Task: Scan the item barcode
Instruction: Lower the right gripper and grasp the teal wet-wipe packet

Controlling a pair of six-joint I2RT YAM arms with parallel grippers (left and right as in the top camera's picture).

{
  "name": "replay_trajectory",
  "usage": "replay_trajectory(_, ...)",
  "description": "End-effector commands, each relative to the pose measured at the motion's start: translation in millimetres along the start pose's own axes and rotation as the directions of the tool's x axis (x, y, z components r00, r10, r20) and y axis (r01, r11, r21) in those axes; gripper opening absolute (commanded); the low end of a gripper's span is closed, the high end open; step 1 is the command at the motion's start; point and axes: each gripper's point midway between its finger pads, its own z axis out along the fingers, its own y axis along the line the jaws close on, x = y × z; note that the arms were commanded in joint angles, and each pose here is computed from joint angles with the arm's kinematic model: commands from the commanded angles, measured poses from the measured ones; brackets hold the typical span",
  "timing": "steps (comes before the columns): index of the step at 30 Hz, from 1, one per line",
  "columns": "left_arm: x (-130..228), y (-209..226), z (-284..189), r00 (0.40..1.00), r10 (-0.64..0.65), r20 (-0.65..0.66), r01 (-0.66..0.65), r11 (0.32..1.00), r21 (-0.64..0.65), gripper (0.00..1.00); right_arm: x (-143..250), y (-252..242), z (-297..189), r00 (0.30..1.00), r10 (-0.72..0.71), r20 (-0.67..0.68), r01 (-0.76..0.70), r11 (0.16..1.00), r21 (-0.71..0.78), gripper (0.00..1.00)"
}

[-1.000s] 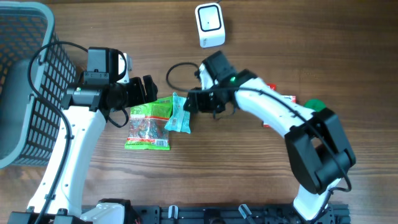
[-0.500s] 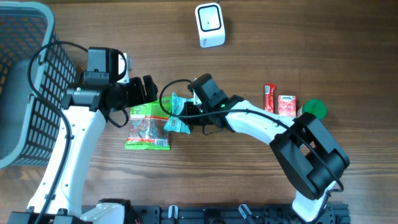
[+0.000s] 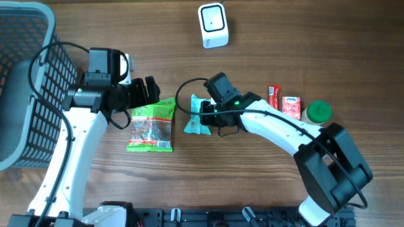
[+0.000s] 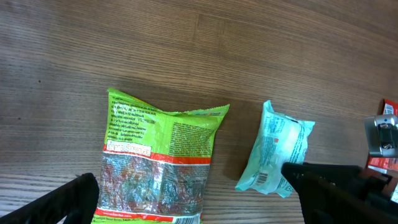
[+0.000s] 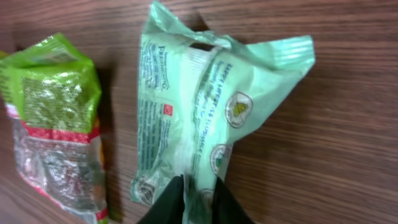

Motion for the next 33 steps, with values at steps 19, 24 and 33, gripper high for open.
replay_trajectory(19, -0.2, -3.6, 0.1, 1.000, 0.000, -0.002, 0.000, 1.000, 0.013, 1.00, -14.8, -18.8, 10.9, 0.997, 0.051, 0.065, -0.055, 0.997, 0.059, 0.52)
replay_trajectory(24, -0.2, -3.6, 0.1, 1.000, -0.001, -0.002, 0.001, 1.000, 0.013, 1.00, -2.0, -18.8, 30.9, 0.997, 0.083, -0.010, -0.083, 0.996, 0.030, 0.47)
replay_trajectory(33, -0.2, -3.6, 0.1, 1.000, 0.000, -0.002, 0.000, 1.000, 0.013, 1.00, 0.0, -13.6, 37.8, 0.998, 0.052, -0.034, -0.053, 0.999, -0.010, 0.09)
